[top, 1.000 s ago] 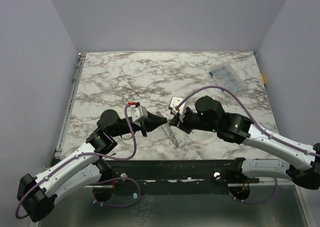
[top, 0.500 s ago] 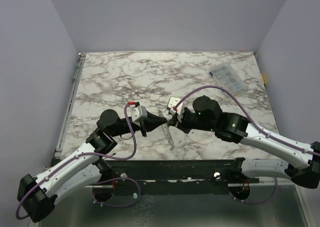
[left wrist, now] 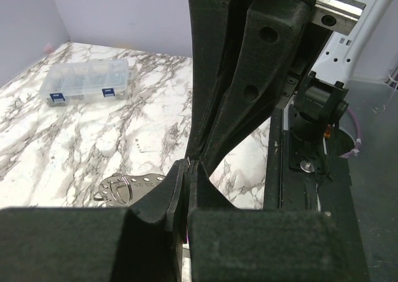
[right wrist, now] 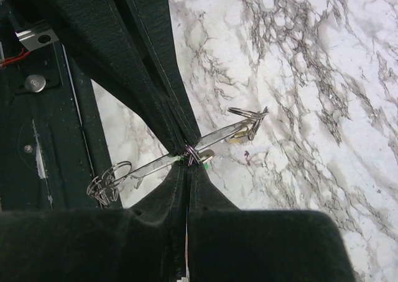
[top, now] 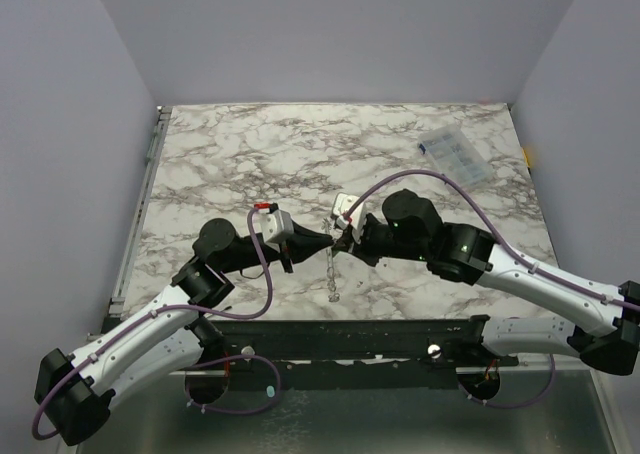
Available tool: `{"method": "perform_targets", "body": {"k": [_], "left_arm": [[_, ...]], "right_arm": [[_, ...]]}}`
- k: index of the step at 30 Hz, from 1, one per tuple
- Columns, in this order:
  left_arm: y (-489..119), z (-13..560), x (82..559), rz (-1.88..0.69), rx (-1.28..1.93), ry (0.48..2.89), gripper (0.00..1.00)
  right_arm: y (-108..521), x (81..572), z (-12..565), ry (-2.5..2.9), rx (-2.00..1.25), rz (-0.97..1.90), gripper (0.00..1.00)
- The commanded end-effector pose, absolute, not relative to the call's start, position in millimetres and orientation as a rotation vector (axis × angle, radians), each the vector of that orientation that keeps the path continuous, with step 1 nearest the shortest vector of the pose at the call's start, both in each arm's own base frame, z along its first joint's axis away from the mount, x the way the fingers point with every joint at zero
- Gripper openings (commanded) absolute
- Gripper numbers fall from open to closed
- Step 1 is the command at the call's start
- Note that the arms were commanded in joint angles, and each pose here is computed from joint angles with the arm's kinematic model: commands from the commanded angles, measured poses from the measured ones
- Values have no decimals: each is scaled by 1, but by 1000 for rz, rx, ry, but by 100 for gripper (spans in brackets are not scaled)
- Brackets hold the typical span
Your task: Put the keys on the keyring
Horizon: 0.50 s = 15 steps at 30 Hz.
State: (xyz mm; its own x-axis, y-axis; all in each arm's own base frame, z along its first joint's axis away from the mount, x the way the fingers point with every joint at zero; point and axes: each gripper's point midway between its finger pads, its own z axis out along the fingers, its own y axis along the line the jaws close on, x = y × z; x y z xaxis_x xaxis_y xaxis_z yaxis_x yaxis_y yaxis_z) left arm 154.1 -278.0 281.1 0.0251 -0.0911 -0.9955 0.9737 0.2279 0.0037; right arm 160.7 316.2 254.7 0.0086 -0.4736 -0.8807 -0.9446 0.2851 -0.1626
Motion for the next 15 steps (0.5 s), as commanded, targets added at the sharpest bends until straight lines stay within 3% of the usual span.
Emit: {"method": "perform_targets", "body": {"k": [1,15], "left_arm": [[-277,305,150,-1076,967,1125,0],[-268,310,166,-1009,880,1149,0]], "right_arm": [[332,150,268,1562,-1370,717,1],[346,166,275,1581,-1232,700,1]]}}
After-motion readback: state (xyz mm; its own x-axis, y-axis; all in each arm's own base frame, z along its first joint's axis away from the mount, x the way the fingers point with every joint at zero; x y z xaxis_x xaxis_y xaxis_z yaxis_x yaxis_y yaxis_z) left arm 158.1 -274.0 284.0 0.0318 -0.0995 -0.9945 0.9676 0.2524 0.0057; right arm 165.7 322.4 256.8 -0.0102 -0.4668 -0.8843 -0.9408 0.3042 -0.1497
